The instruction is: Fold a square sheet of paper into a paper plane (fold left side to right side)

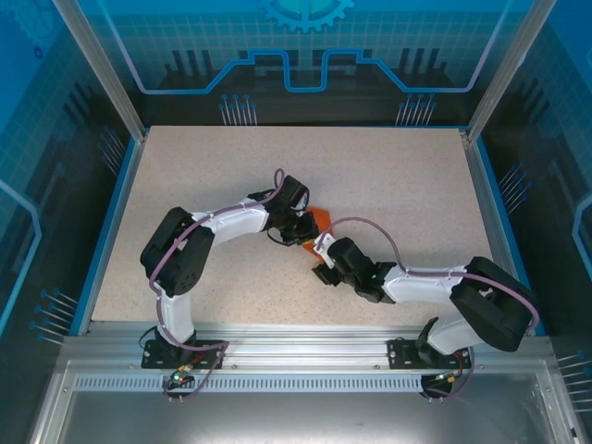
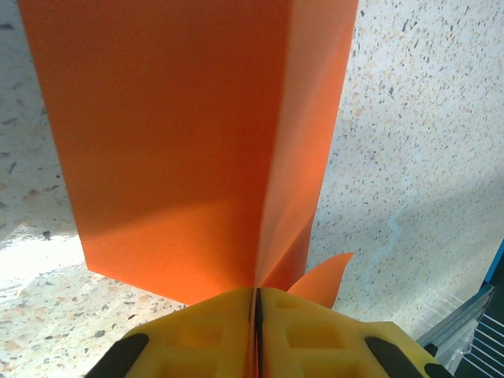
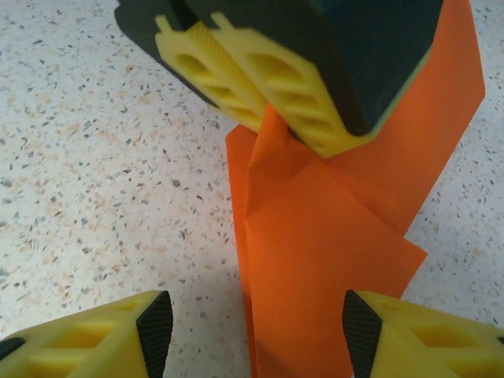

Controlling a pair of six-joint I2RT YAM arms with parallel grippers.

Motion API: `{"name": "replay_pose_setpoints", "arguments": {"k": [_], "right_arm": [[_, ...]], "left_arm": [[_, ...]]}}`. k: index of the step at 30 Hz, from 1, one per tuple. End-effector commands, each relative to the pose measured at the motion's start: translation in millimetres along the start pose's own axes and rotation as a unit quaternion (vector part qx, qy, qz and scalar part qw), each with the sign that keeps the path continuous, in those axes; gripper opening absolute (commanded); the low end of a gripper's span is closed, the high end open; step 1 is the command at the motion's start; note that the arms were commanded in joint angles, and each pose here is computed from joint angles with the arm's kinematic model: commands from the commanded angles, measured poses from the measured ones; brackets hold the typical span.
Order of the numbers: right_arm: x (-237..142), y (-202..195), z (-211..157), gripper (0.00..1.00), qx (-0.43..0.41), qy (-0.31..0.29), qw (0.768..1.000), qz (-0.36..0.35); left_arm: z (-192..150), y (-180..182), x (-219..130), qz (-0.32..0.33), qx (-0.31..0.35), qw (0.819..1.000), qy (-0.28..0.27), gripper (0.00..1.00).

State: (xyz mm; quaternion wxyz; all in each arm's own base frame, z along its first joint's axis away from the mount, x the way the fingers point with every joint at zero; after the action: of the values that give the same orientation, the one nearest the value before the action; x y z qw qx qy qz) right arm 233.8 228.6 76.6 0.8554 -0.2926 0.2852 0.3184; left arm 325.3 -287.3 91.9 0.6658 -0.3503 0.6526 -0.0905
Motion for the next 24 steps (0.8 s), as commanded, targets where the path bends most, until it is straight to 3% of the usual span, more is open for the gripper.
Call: {"name": "replay_pose_setpoints", "arguments": {"k": [1,9,17,24], "right_arm": [[5,-3,11,0.58,0.002,-0.009,1.0,-0.019],[14,-4,10,0.56,0.004,-0.005,1.0,-0.028],[14,-8,7,0.38,0.023,-0.005,0.999,-0.023],[13,-8,7,0.19,0.025,-0.005,1.0,-0.017]], "left_arm": [[0,-17,-18,-0.022,0.001,1.0,0.0,0.13],[0,-18,-19,-0.027,0.001,1.0,0.004,0.13],[1,-18,-20,-0.028,0.001,1.0,0.008,0.16],[3,-16,-28,-0.027,0.007,1.0,0.0,0.27]]}}
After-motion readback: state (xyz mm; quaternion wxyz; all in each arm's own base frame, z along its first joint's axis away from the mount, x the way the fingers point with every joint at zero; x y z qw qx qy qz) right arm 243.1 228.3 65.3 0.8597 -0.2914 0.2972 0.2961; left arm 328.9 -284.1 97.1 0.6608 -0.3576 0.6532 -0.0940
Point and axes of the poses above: each hand's point on the last joint's axis, 136 mm out from that joint toward the fingers, its own x axis out along the fingers, its own y axis along the line the jaws close on, z = x × y, the point moved 4 cm from there along -x, back along the fingers, and after that the axes turned 11 degrees about -x, right-handed, at the moved point
